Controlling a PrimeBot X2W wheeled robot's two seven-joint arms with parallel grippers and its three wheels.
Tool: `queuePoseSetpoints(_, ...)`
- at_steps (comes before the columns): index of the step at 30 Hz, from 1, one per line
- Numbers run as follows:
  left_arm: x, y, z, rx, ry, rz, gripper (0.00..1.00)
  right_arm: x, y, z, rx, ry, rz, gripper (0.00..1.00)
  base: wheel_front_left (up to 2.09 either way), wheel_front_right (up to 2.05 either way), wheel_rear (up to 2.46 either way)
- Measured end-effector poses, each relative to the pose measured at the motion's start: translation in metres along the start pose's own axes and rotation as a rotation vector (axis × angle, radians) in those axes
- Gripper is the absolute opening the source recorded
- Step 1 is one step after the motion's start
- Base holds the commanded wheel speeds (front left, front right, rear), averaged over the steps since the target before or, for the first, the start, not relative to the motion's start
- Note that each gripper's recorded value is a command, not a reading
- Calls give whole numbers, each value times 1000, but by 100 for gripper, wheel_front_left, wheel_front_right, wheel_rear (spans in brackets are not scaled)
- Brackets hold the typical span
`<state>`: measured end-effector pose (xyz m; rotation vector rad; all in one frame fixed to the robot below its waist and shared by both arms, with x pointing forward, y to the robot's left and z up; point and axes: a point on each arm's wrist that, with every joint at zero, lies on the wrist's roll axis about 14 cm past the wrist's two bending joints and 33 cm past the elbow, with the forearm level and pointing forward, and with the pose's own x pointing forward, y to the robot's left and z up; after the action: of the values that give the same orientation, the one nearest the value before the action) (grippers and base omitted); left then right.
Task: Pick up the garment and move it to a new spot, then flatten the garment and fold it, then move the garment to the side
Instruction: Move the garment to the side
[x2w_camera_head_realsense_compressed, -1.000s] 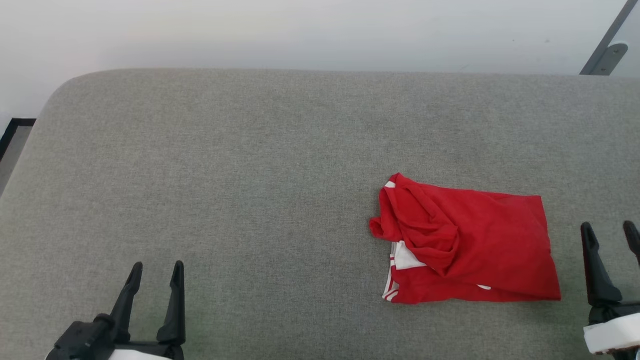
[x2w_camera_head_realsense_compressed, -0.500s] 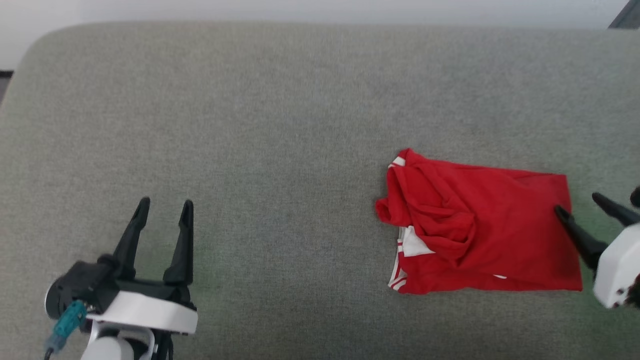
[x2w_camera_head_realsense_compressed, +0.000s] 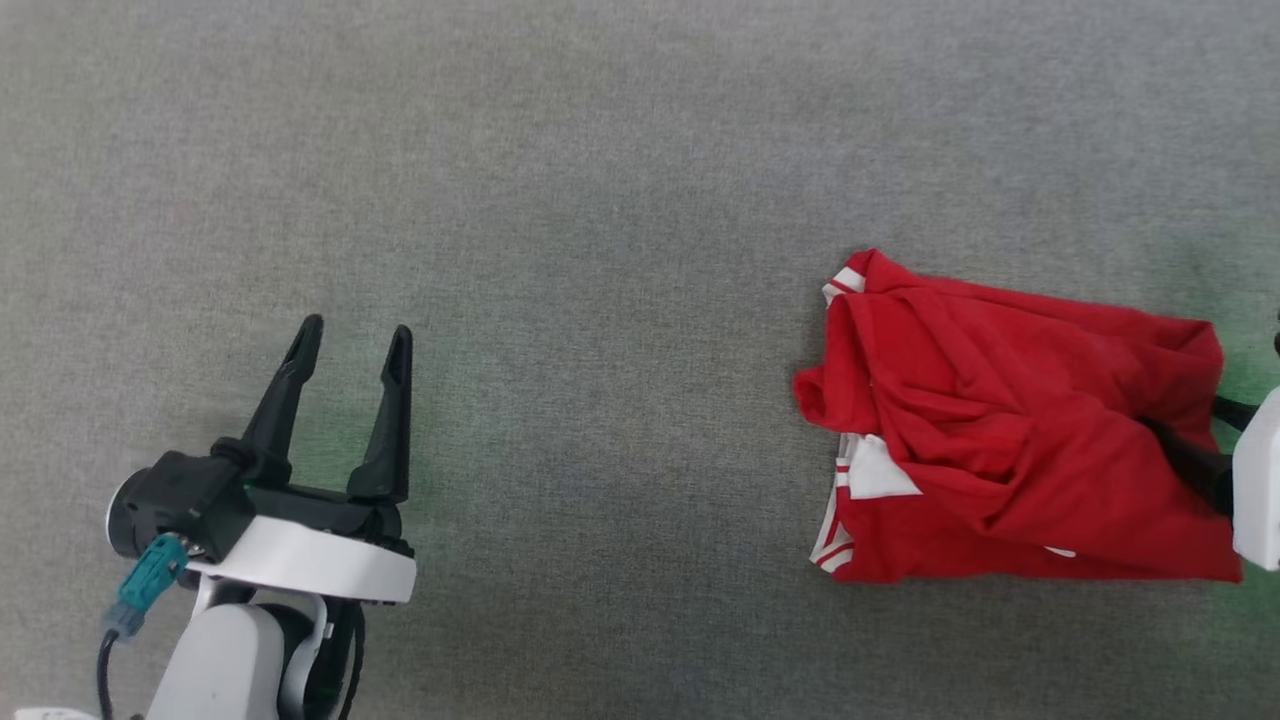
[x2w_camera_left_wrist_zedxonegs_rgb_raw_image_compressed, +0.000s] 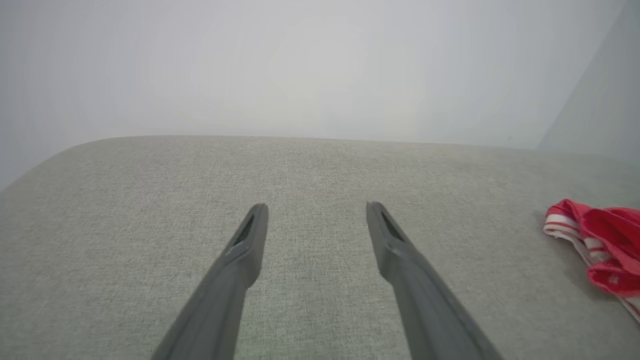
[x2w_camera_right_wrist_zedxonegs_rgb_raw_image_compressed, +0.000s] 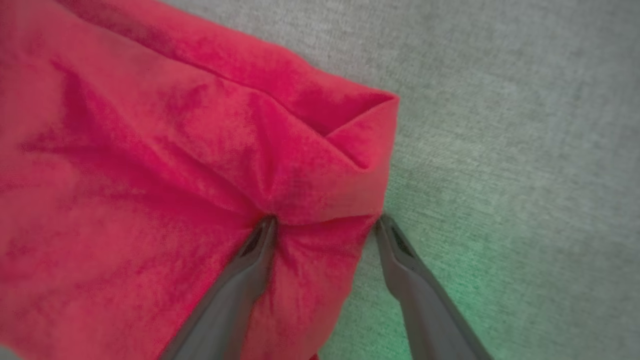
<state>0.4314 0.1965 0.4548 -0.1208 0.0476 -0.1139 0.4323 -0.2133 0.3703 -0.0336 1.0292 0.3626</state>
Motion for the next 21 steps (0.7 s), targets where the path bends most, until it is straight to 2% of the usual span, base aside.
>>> queuePoseSetpoints(1, 1, 0, -3, 0, 7, 1, 100, 3, 1, -1, 1, 11, 6, 93, 0, 0, 0)
queuePoseSetpoints(3, 2, 2, -6, 0, 16, 4, 100, 8, 4, -2, 3, 29, 16, 25, 0, 0, 0)
queuePoseSetpoints(4, 2, 2, -8, 0, 21, 5, 100, 10, 5, -1, 6, 27, 21, 0, 0, 0, 0)
queuePoseSetpoints(7, 7, 0, -8, 6, 20, -8, 100, 12, 13, 3, 37, -5, 47, 0, 0, 0, 0)
queuePoseSetpoints(12, 22, -14, -5, 17, 0, -67, 100, -5, -2, 7, 88, -119, 2, 0, 0, 0, 0)
queuePoseSetpoints(21, 75, -58, -3, 42, -54, -258, 100, -56, -94, 7, 160, -245, -272, 0, 0, 0, 0)
